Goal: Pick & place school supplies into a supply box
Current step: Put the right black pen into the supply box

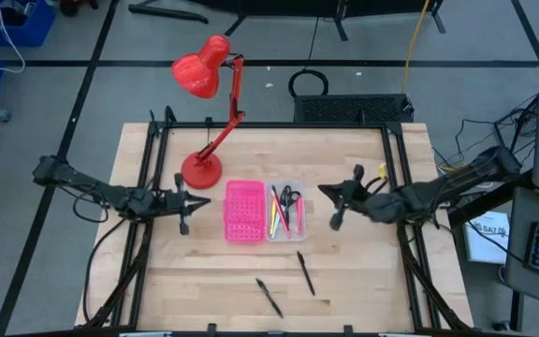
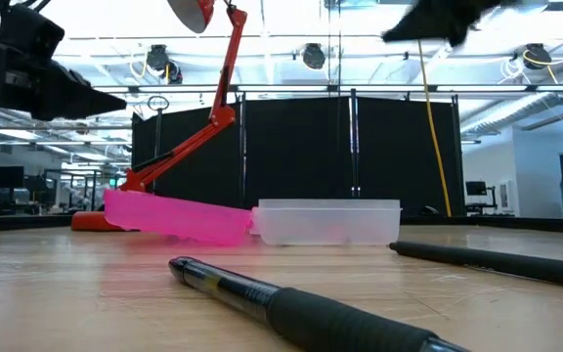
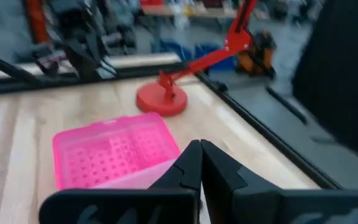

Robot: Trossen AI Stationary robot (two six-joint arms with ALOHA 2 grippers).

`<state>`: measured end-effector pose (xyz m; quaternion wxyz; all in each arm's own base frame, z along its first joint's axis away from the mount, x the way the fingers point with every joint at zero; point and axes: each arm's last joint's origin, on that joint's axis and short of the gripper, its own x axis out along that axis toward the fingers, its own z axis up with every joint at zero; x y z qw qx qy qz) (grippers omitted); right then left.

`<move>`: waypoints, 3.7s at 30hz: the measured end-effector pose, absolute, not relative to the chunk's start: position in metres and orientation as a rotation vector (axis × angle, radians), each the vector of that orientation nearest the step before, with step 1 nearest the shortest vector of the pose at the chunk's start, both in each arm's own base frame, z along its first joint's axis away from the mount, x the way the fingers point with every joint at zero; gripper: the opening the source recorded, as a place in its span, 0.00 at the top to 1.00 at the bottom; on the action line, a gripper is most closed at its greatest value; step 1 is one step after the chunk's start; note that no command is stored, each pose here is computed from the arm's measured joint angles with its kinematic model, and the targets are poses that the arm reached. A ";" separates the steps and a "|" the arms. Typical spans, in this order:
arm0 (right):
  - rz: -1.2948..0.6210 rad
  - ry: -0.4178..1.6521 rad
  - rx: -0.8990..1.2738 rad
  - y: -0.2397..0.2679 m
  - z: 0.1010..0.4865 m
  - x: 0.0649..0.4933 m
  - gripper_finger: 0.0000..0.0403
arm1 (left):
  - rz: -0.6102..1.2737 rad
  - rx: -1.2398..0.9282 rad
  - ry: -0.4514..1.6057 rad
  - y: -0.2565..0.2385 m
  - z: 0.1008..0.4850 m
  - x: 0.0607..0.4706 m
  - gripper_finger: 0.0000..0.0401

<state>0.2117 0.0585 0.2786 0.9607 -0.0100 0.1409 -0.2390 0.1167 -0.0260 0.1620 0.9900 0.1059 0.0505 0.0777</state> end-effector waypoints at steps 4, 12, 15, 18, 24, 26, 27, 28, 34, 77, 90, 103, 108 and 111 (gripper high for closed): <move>-0.512 0.472 -0.011 0.087 0.324 0.240 1.00 | 0.158 0.257 0.064 -0.026 0.166 0.117 0.89; -0.494 1.004 0.217 0.147 0.329 0.305 1.00 | 0.160 0.263 0.045 -0.026 0.168 0.117 0.89; -0.554 1.241 0.380 0.162 0.306 0.323 1.00 | 0.160 0.258 0.041 -0.026 0.169 0.117 0.91; -0.654 1.338 0.471 0.172 0.280 0.337 1.00 | 0.163 0.225 0.018 -0.026 0.171 0.117 0.92; -0.694 1.309 0.563 0.197 0.249 0.350 1.00 | 0.165 0.188 -0.018 -0.026 0.175 0.117 0.92; -0.693 1.267 0.571 0.205 0.244 0.351 1.00 | 0.166 0.184 -0.027 -0.026 0.176 0.117 0.92; -0.709 1.247 0.577 0.208 0.242 0.351 0.99 | 0.166 0.183 -0.030 -0.026 0.176 0.117 0.93; -0.723 1.235 0.595 0.211 0.241 0.350 0.97 | 0.166 0.183 -0.030 -0.026 0.176 0.117 0.93; -0.797 1.229 0.695 0.214 0.223 0.348 0.78 | 0.145 0.208 -0.031 -0.027 0.176 0.117 0.98; -0.738 1.406 0.855 0.192 0.118 0.305 0.95 | 0.116 0.260 -0.080 -0.028 0.181 0.117 0.91; -0.577 1.131 1.022 0.182 0.209 0.297 0.95 | 0.117 0.269 -0.080 -0.028 0.181 0.117 0.91; -0.798 0.824 1.079 0.078 0.233 0.332 0.95 | 0.120 0.264 -0.101 -0.028 0.183 0.117 0.91; -0.850 0.883 1.074 0.048 0.213 0.346 0.95 | 0.120 0.266 -0.101 -0.028 0.183 0.117 0.91; -0.871 0.926 1.077 0.037 0.197 0.354 0.95 | 0.126 0.266 -0.098 -0.028 0.183 0.117 0.91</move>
